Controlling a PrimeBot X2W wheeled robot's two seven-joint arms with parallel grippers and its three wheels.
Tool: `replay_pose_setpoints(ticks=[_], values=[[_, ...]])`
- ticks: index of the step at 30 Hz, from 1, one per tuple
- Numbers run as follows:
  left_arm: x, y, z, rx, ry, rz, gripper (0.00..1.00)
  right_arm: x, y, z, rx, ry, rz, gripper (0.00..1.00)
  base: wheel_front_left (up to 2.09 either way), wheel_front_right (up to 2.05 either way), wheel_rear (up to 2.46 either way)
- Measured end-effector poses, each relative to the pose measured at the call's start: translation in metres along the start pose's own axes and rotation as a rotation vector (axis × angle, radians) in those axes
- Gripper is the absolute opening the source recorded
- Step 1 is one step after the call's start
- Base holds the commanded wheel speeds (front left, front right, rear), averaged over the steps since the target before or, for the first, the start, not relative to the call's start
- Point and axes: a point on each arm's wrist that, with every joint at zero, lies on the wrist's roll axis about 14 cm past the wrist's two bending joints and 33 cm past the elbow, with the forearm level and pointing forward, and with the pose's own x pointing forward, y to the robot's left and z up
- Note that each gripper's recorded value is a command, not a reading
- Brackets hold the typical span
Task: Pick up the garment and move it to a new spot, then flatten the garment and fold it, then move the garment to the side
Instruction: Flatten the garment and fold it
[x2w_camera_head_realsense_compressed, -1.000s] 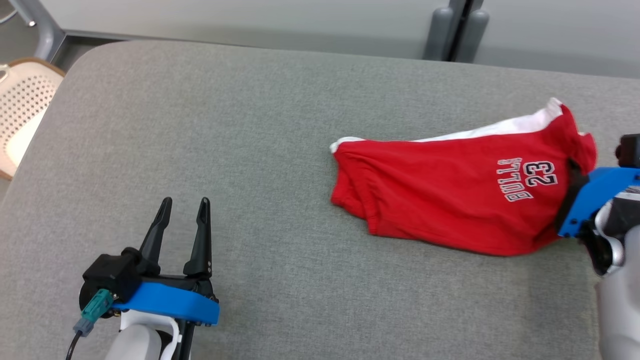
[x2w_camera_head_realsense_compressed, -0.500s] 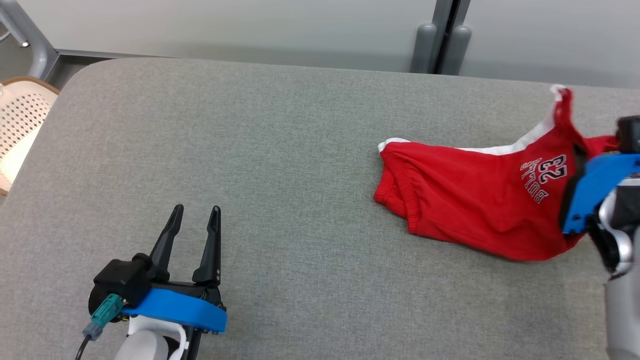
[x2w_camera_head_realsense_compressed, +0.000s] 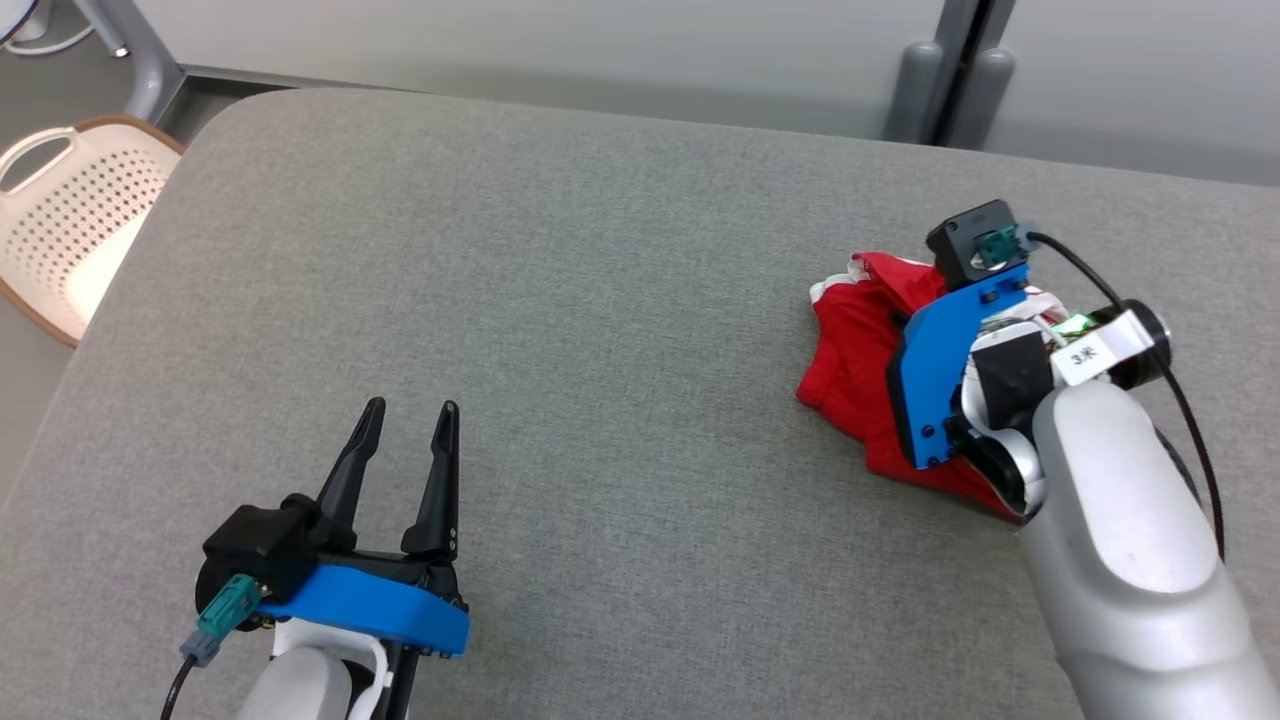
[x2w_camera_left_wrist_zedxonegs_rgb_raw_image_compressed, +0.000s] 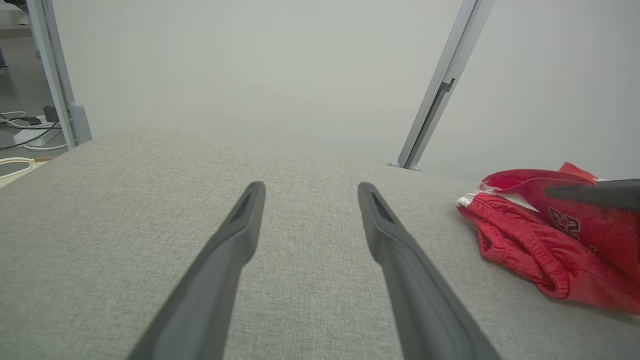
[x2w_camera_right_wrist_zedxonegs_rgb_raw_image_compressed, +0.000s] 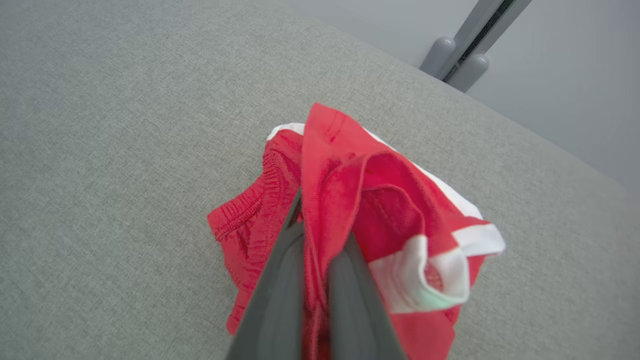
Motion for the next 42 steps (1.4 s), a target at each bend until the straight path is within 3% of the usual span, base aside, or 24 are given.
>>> replay_pose_setpoints(ticks=[4,6,7,12,17,24,28,30,35,36,39,41,42], values=[[-0.002,0.004,0.000,-0.007,0.000,0.017,1.00,0.015,0.019,-0.007,-0.005,0.036,0.051,0.00,0.00,0.00,0.00],[-0.003,0.006,0.000,-0.006,0.000,0.025,1.00,0.020,0.026,-0.011,-0.003,0.051,0.070,0.58,0.00,0.00,0.00],[-0.003,0.007,0.001,-0.006,-0.001,0.028,1.00,0.022,0.028,-0.012,-0.002,0.055,0.076,1.00,0.00,0.00,0.00],[-0.004,0.009,0.003,-0.005,-0.008,0.033,1.00,0.021,0.042,-0.002,0.018,0.010,0.122,1.00,0.00,0.00,0.00],[-0.006,0.008,0.003,-0.006,-0.009,0.030,1.00,0.003,0.050,0.035,0.003,-0.157,0.155,1.00,0.00,0.00,0.00],[-0.009,0.001,0.004,-0.009,-0.015,0.006,1.00,-0.039,0.016,0.059,0.032,-0.338,0.089,1.00,0.00,0.00,0.00],[-0.008,-0.005,0.006,-0.005,-0.024,-0.014,1.00,-0.059,-0.023,0.045,0.091,-0.369,-0.012,1.00,0.00,0.00,0.00],[-0.006,-0.007,0.007,-0.005,-0.026,-0.022,1.00,-0.065,-0.053,0.016,0.128,-0.330,-0.104,1.00,0.00,0.00,0.00],[-0.003,-0.007,0.004,-0.003,-0.017,-0.023,1.00,-0.059,-0.071,-0.028,0.194,-0.242,-0.177,1.00,0.00,0.00,0.00],[-0.003,-0.007,0.004,-0.002,-0.016,-0.023,1.00,-0.056,-0.070,-0.036,0.203,-0.219,-0.179,0.95,0.00,0.00,0.00],[0.000,-0.005,0.004,0.005,-0.014,-0.021,1.00,-0.045,-0.066,-0.049,0.227,-0.179,-0.173,0.34,0.00,0.00,0.00],[0.000,-0.003,0.003,0.008,-0.009,-0.018,1.00,-0.036,-0.060,-0.057,0.234,-0.146,-0.161,0.00,0.00,0.00,0.00],[0.001,-0.002,0.003,0.010,-0.008,-0.017,1.00,-0.031,-0.057,-0.059,0.238,-0.135,-0.152,0.00,0.00,0.00,0.00]])
